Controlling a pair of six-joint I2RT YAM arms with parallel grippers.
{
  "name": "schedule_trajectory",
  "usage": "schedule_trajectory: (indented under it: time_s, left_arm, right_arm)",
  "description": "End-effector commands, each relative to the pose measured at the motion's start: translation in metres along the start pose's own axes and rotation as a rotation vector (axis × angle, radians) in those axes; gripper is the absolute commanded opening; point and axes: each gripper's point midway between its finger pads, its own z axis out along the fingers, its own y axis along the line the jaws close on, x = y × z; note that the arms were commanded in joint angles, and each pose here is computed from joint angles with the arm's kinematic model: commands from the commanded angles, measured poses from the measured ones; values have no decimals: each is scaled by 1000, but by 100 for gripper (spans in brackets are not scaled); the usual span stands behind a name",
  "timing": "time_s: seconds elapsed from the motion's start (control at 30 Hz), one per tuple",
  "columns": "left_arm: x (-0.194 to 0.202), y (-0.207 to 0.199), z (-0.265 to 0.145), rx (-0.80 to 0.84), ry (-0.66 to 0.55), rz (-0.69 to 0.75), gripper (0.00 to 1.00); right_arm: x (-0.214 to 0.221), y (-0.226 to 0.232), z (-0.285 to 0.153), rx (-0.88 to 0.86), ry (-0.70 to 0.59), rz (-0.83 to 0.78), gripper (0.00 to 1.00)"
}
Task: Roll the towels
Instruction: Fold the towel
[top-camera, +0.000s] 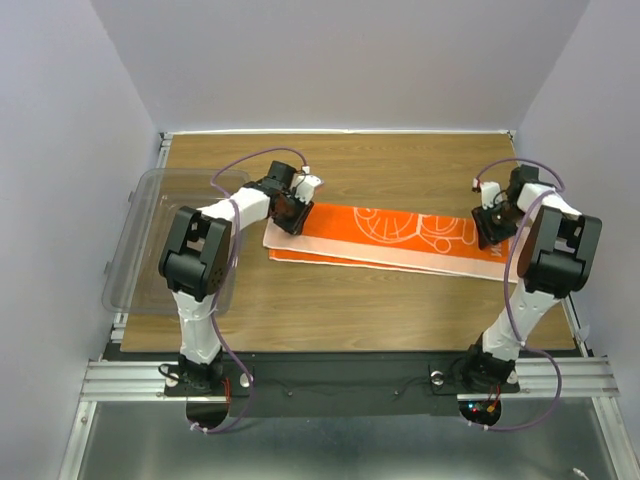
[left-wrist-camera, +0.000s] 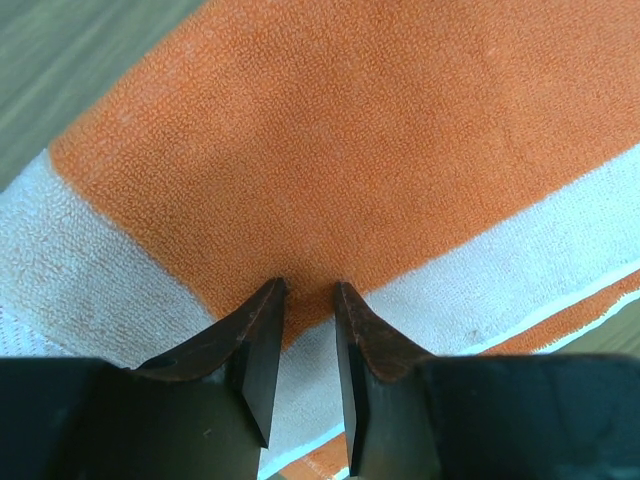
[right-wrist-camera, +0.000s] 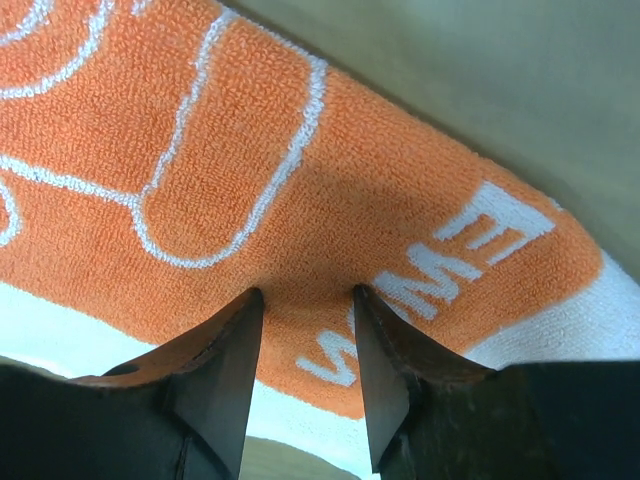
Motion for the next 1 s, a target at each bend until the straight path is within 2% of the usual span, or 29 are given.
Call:
schedule_trajectory:
  time_s: [0.0,0.07,0.17,0.23,0.27,0.33,0.47,0.67,0.97]
  left_arm:
    - [-17,9,-24,-14,-27,48,39]
    - [-31,8,-40,-9,-56,102,42]
    - [-39,0,-66,22,-78,195,47]
    - [-34,-3,-78,30,-72,237,52]
    - [-39,-4,-90,19,-97,259,52]
    - [-35,-8,-99,31,-93,270,53]
    - [-28,-13,-113,51,-89,256,53]
    - [-23,-17,-118,65,-89,233,53]
    - [-22,-11,-114,55,-77,209,53]
  right_arm:
    - [-37,-6,2,17,-101,9,47]
    - [-46,-8,-21,46,-135,-29,48]
    - [-40,2,-61,77,-164,-153,56]
    - [-15,9,-67,92,-102,-257,58]
    - [-11,10,-84,140,-114,-301,57]
    - [11,8,-90,189,-45,-402,55]
    - [51,10,-88,230,54,-519,51]
    - [71,-6,-77,240,90,-545,47]
    - [80,-22,-57,239,96,-590,48]
